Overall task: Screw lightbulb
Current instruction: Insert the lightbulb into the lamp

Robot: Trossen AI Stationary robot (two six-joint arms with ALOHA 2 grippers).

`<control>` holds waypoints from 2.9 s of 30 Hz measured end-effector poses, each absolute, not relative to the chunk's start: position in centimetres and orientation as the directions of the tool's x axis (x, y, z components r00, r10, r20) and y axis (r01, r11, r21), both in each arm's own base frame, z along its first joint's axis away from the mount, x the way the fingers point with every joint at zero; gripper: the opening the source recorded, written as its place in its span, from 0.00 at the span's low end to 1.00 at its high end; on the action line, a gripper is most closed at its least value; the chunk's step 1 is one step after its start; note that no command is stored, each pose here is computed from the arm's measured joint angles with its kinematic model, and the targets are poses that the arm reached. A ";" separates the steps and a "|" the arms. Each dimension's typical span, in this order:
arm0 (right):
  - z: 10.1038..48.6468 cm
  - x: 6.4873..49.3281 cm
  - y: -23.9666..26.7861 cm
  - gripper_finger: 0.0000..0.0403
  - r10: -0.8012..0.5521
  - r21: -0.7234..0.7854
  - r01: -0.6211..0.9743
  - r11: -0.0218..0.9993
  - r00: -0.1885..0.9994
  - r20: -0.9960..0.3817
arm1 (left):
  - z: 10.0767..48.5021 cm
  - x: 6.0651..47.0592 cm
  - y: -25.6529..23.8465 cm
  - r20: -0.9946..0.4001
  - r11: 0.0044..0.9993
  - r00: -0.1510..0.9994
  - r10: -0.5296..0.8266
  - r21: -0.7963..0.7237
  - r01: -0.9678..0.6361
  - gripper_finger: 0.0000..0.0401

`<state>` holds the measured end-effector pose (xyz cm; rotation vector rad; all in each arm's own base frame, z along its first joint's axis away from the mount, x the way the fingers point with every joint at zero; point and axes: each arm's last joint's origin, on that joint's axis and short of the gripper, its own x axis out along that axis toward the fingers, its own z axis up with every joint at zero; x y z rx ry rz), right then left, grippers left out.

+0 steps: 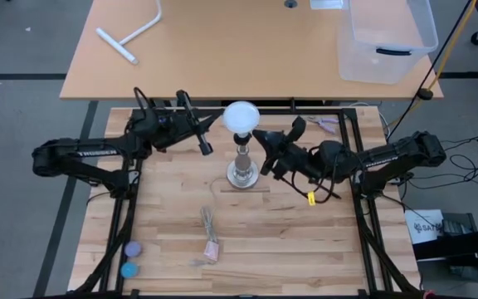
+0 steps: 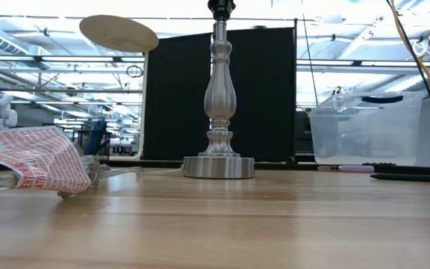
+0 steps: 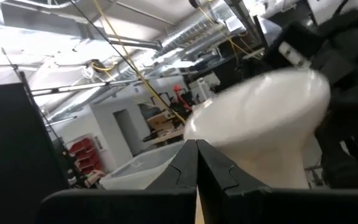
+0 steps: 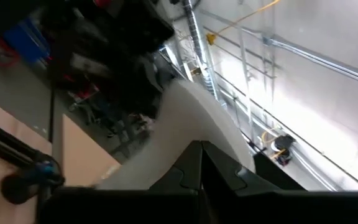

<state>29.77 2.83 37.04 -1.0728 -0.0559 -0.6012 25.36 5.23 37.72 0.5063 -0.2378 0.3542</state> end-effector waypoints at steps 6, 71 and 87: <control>36.4 30.0 3.2 0.00 -0.429 -0.809 0.443 0.387 0.863 0.267 | 38.3 25.2 5.8 0.373 0.799 0.886 0.277 0.423 -0.428 0.00; 36.9 29.7 -0.5 0.00 -0.667 -0.814 0.539 0.218 0.691 0.279 | 38.3 25.5 4.1 0.381 0.875 0.897 0.225 0.325 -0.357 0.00; 37.3 29.7 -1.0 0.00 -0.590 -0.835 0.526 0.164 0.730 0.344 | 37.7 26.0 1.8 0.321 0.872 0.925 0.202 0.371 -0.319 0.00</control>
